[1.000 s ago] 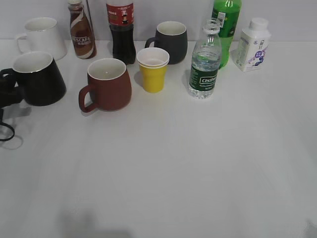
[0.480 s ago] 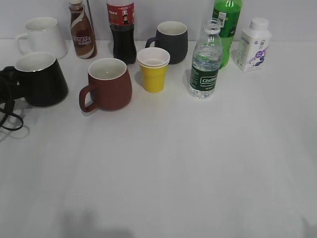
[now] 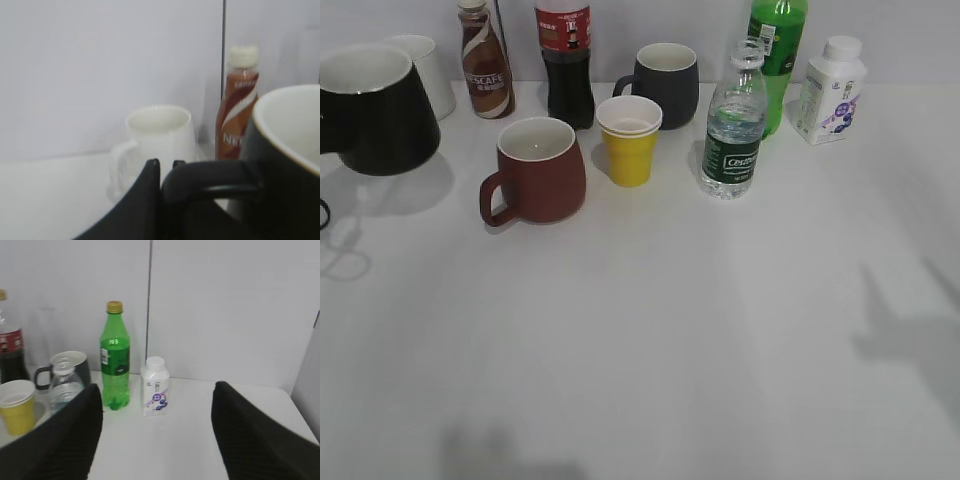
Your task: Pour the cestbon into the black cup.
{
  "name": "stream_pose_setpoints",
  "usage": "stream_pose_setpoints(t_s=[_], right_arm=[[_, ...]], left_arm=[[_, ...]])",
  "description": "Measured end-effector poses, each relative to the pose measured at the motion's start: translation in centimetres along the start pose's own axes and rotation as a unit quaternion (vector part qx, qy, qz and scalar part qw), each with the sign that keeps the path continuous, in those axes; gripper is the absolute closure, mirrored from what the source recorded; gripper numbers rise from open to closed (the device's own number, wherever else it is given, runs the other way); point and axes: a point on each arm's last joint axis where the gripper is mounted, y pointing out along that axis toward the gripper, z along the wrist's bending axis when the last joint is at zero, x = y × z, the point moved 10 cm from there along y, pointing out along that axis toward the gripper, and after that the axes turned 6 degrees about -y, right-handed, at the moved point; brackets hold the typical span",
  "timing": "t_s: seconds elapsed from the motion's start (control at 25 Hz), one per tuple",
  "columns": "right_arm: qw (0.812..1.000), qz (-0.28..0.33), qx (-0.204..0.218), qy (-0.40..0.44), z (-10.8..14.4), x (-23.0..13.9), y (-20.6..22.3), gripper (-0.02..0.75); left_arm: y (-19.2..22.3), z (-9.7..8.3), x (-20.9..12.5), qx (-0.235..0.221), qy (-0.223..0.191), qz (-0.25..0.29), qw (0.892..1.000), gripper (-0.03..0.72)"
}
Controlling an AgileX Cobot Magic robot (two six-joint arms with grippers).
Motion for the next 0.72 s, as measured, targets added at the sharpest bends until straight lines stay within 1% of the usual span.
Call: stream_pose_setpoints(t_s=[0.12, 0.2, 0.24, 0.28, 0.36, 0.44, 0.56, 0.64, 0.72], right_arm=[[0.999, 0.037, -0.016, 0.01, -0.7, -2.0, 4.3, 0.234], [0.998, 0.053, -0.016, 0.013, -0.6, -3.4, 6.8, 0.237], [0.998, 0.055, -0.011, 0.011, 0.0, -3.9, 8.0, 0.237], [0.998, 0.06, -0.001, 0.007, 0.9, -4.8, 9.4, 0.237], [0.999, 0.042, 0.019, 0.005, 2.8, -5.1, 10.9, 0.237], [0.998, 0.039, 0.049, 0.003, 5.6, -6.3, 12.2, 0.238], [0.992, 0.093, 0.089, -0.008, 9.5, -11.5, 14.2, 0.238], [0.988, 0.118, 0.097, -0.008, 10.9, -14.5, 15.2, 0.224], [0.987, 0.127, 0.1, 0.004, 11.7, -16.6, 16.1, 0.17]], left_arm=[[-0.5, -0.3, 1.8, -0.003, 0.006, -0.012, 1.0, 0.652], [-0.8, -0.5, 2.7, -0.006, 0.011, -0.016, 1.0, 0.652], [-1.0, -0.6, 3.1, -0.007, 0.014, -0.018, 1.0, 0.652], [-1.2, -0.7, 3.5, -0.008, 0.016, -0.02, 1.0, 0.652], [-1.4, -0.8, 4.1, -0.01, 0.02, -0.022, 0.999, 0.653], [-1.6, -0.9, 4.7, -0.01, 0.022, -0.026, 0.999, 0.652], [-2.0, -1.1, 5.5, -0.013, 0.026, -0.034, 0.999, 0.652], [-2.3, -1.2, 5.8, -0.015, 0.028, -0.036, 0.999, 0.652], [-2.7, -1.3, 5.8, -0.016, 0.03, -0.035, 0.999, 0.652]])
